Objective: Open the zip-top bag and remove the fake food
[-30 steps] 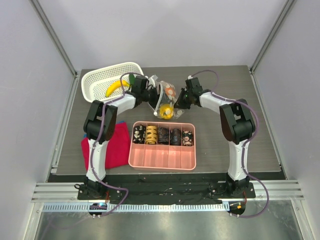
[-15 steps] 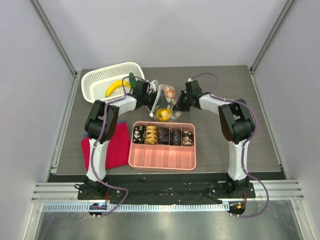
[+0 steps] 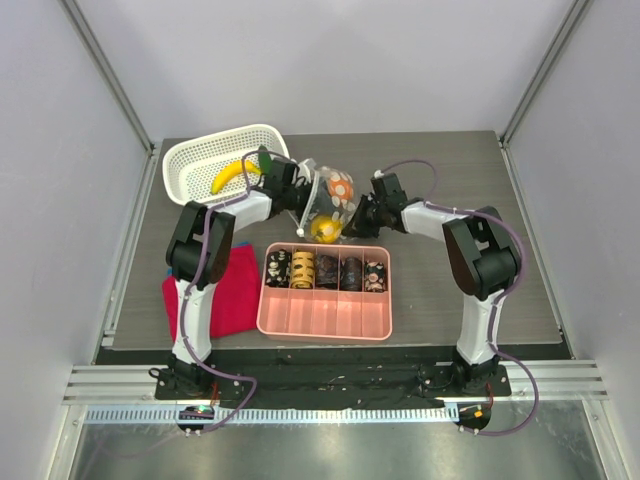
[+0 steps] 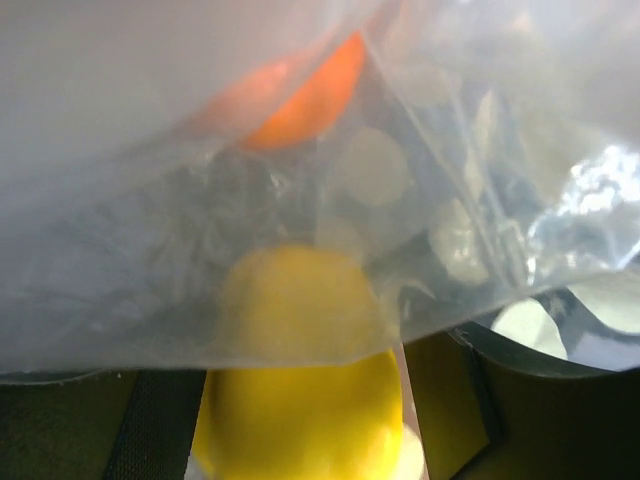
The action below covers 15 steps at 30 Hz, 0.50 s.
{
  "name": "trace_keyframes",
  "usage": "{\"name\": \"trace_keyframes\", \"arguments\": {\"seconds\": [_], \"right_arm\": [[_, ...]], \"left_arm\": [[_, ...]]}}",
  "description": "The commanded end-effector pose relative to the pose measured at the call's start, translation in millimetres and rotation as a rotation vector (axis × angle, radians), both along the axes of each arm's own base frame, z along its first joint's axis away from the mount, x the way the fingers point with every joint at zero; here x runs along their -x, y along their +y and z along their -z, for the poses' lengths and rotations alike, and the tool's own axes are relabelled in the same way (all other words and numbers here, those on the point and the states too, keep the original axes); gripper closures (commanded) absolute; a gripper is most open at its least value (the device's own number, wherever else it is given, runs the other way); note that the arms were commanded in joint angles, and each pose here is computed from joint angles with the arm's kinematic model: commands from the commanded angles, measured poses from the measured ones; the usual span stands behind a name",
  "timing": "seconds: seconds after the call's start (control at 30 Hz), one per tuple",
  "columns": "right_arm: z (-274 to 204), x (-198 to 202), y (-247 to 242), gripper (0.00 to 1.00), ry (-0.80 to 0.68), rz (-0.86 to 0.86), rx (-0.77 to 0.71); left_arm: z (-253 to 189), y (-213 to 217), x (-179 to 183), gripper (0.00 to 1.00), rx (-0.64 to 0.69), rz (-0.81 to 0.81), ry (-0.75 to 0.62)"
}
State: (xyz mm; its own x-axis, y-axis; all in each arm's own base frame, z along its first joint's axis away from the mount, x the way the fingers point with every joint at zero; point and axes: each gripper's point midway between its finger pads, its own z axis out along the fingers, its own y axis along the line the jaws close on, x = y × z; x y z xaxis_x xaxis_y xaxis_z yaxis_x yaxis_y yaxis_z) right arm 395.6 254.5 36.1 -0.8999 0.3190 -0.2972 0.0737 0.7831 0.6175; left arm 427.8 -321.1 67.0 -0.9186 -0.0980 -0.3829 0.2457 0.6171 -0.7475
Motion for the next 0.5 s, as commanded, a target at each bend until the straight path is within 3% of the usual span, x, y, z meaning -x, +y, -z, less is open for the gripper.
{"name": "trace_keyframes", "arguments": {"seconds": [0.0,0.27,0.47], "right_arm": [[-22.3,-1.5,39.2,0.99,-0.04,-0.027,-0.176],[-34.0,-31.3,36.4,0.99,-0.087,0.059,-0.269],[-38.5,-58.2,28.0,0.99,-0.12,0.092,-0.267]], "left_arm": [[-24.6,-6.0,-1.0,0.28,0.04,0.014,-0.047],[-11.0,14.6,15.0,0.27,-0.101,0.065,-0.052],[-12.8,2.6,23.3,0.28,0.003,0.089,-0.018]]}}
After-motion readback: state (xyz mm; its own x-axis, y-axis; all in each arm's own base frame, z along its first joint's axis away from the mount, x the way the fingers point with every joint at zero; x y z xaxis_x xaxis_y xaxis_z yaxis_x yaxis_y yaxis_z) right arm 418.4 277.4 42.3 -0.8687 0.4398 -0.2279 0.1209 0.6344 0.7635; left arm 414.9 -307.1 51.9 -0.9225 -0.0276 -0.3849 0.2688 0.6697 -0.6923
